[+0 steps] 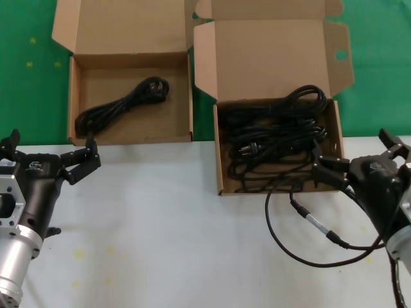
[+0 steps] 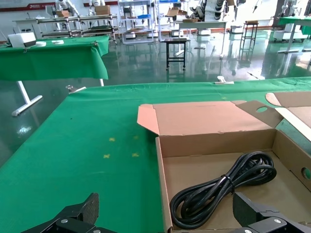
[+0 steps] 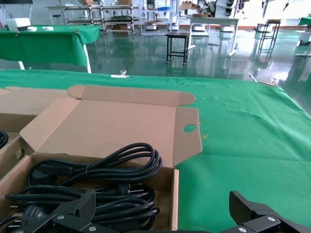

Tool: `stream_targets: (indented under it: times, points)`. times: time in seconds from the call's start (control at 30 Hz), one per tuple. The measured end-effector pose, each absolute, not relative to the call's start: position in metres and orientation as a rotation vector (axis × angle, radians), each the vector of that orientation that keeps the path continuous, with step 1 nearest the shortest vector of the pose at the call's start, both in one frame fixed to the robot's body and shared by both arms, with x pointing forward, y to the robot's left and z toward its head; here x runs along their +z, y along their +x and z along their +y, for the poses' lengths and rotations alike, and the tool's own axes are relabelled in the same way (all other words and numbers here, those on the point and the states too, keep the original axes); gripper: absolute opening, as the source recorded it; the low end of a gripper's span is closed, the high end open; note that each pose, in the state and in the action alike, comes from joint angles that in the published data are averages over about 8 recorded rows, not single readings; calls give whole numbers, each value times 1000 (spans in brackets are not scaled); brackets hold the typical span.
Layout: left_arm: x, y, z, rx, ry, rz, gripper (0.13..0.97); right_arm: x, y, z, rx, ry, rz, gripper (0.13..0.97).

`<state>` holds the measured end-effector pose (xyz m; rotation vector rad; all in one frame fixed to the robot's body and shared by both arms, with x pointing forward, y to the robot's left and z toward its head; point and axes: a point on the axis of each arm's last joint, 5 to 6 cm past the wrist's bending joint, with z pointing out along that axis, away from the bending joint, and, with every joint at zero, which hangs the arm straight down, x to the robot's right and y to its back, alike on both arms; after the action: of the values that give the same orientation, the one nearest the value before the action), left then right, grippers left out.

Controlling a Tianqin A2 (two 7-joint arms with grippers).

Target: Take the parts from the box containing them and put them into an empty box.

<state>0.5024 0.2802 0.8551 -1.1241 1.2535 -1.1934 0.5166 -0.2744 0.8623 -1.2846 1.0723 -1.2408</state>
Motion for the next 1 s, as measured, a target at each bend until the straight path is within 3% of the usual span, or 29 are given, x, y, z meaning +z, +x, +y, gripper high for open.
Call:
stream_targets:
  times: [1.0]
  points:
    - [855,502,280,-1193,-1124,1253,966,862,517,-274,-1241,-1285,1072,966]
